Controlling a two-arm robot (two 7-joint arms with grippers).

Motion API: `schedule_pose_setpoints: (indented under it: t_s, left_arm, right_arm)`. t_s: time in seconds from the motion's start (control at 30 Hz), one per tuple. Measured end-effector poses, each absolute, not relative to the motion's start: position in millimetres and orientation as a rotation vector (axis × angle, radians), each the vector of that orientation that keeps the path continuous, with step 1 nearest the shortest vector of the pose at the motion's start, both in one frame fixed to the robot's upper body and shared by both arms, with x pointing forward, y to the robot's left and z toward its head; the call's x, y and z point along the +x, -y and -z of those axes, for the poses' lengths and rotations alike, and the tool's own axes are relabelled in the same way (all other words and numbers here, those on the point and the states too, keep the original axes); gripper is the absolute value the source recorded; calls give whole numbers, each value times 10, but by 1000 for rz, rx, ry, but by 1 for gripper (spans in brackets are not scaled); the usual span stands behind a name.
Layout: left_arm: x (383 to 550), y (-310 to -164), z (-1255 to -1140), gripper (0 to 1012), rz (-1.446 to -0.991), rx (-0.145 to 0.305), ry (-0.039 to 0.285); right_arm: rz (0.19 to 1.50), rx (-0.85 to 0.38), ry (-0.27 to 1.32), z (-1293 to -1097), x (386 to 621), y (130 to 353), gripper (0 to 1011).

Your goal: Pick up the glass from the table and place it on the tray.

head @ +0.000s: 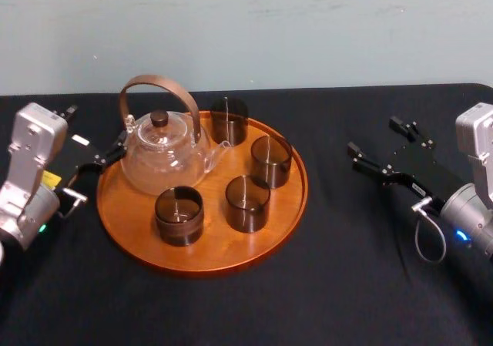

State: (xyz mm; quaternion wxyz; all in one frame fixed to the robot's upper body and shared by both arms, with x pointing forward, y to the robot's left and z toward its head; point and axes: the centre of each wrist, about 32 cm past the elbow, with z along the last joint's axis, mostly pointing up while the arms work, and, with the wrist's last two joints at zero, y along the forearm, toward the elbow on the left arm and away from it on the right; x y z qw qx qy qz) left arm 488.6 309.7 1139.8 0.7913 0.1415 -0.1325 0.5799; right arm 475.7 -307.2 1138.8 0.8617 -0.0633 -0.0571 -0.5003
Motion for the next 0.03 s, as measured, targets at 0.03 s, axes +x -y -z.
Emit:
schedule_pose_setpoints:
  t_s: [0.03]
  left_arm:
    - [4886,-3097,-11398,1001,-1248,305,285]
  right_arm:
    - [1049,-133,120,-11388,4757,3073,1000]
